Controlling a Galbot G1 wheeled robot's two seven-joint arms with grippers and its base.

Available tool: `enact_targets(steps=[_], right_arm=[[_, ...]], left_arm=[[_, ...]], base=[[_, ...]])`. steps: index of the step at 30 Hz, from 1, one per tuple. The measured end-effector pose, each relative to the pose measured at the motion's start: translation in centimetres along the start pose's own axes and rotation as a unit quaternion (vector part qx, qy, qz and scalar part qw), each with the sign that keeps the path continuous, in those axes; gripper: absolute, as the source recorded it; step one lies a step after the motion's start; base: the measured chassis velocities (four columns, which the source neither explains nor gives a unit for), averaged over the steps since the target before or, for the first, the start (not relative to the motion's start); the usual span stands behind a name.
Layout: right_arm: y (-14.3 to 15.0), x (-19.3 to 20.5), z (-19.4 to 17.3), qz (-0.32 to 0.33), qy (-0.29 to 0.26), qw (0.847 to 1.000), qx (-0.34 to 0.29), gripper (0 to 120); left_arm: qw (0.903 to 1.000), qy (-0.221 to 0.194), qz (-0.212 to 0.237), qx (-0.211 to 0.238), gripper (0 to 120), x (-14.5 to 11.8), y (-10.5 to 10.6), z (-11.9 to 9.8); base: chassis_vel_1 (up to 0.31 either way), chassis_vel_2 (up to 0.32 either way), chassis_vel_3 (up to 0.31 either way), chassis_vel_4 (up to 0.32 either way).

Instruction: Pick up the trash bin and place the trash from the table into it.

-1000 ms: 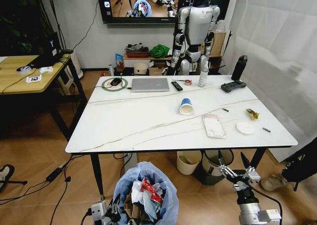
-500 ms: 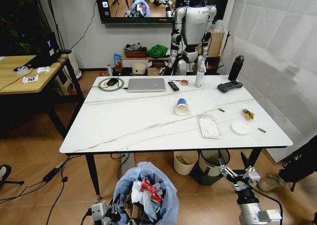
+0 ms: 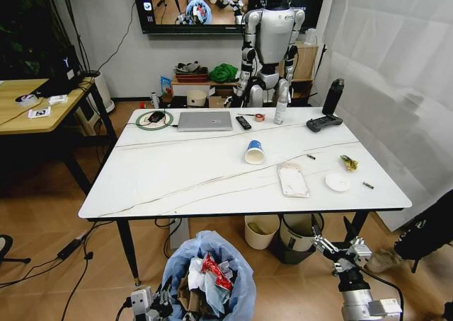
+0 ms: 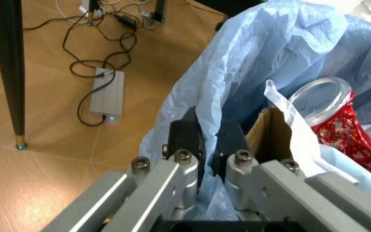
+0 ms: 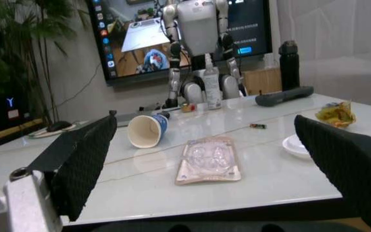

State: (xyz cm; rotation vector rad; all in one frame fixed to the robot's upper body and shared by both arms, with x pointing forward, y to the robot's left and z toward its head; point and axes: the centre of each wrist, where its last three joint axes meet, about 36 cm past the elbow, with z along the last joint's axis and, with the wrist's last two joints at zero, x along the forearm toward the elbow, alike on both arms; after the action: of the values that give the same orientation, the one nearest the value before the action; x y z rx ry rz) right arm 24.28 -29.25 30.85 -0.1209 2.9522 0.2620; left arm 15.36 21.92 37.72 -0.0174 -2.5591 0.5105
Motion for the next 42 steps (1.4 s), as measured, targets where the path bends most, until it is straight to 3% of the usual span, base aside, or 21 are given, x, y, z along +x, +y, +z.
enact_targets(steps=[30,36,42], right_arm=[[-0.2,0.6,-0.4,0.015,-0.017,1.0,-0.002,100],[0.7,-0.1,-1.8,0.02,0.004,1.0,0.0,100],[1.5,-0.9,-2.6,0.022,0.047,0.997,0.06,100]], left_arm=[[1.0,0.005,0.008,0.004,0,-0.3,-0.9,0.3],[1.0,0.007,0.006,0.004,0,-0.2,-0.9,0.4],[1.0,0.005,0.003,0.005,0,-0.2,-0.9,0.5]], base=[[-0.015,-0.012,0.015,0.013],[0.0,0.0,0.0,0.0],[0.0,0.0,0.0,0.0]])
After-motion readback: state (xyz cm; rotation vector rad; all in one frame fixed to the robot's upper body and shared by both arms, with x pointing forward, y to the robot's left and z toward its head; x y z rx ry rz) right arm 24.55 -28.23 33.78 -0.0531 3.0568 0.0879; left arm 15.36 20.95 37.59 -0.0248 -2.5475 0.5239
